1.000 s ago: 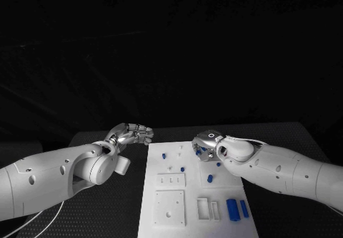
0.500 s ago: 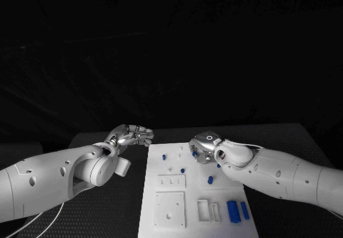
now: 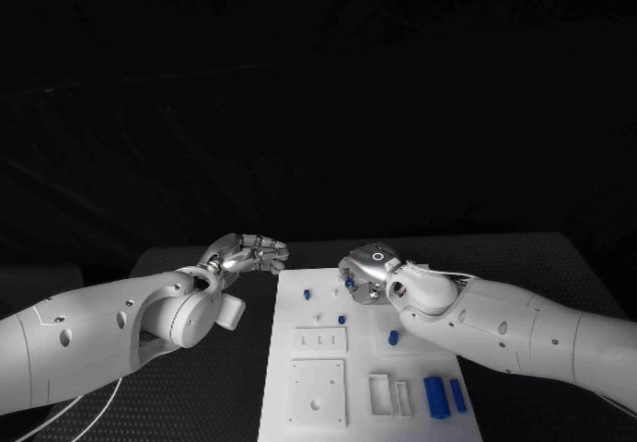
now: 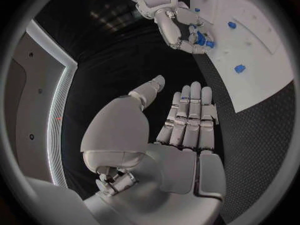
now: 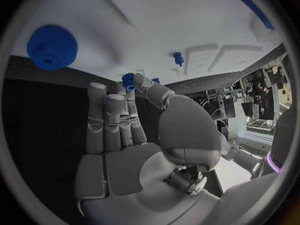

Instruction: Assemble the parts on the task board

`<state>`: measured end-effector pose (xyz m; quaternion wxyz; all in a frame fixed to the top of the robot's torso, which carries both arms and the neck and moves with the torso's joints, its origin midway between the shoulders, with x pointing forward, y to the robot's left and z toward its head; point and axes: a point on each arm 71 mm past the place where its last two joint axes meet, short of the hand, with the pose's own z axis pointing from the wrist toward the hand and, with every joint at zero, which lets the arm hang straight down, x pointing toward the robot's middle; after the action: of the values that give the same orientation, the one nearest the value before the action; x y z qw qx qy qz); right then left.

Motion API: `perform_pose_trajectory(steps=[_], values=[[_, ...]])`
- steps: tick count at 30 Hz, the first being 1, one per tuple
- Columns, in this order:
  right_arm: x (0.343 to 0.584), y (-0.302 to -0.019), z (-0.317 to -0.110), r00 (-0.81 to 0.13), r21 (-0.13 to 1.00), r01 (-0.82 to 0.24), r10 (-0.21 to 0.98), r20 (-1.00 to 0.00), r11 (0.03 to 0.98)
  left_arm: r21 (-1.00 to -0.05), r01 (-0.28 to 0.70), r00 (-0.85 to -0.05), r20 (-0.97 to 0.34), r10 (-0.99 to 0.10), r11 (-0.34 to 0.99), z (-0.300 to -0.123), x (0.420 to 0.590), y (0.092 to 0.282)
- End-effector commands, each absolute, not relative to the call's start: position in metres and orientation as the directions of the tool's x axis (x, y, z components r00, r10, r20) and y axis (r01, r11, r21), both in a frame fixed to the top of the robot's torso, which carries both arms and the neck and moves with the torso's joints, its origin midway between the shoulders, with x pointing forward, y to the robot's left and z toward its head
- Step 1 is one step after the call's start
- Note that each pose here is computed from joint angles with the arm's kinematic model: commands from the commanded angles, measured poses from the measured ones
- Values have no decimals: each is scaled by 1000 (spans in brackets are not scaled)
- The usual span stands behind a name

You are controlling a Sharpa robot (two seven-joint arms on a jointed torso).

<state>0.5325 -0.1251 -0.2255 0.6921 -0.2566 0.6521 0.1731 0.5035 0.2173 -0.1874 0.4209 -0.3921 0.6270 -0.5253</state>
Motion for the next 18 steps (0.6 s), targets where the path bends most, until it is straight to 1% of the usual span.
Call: perform_pose_trajectory(steps=[1,11,18], values=[[534,-121,-224,126,-153,-568,-99,-987,808,-990,-40,-353,-112,-929,134,-186,504,214],[538,-114,-219,158,-176,-552,-105,-982,815,-990,-39,-357,-110,-928,133,-186,504,212],[542,-112,-218,159,-189,-547,-120,-980,815,-991,-37,-360,-110,-927,132,-185,503,211]])
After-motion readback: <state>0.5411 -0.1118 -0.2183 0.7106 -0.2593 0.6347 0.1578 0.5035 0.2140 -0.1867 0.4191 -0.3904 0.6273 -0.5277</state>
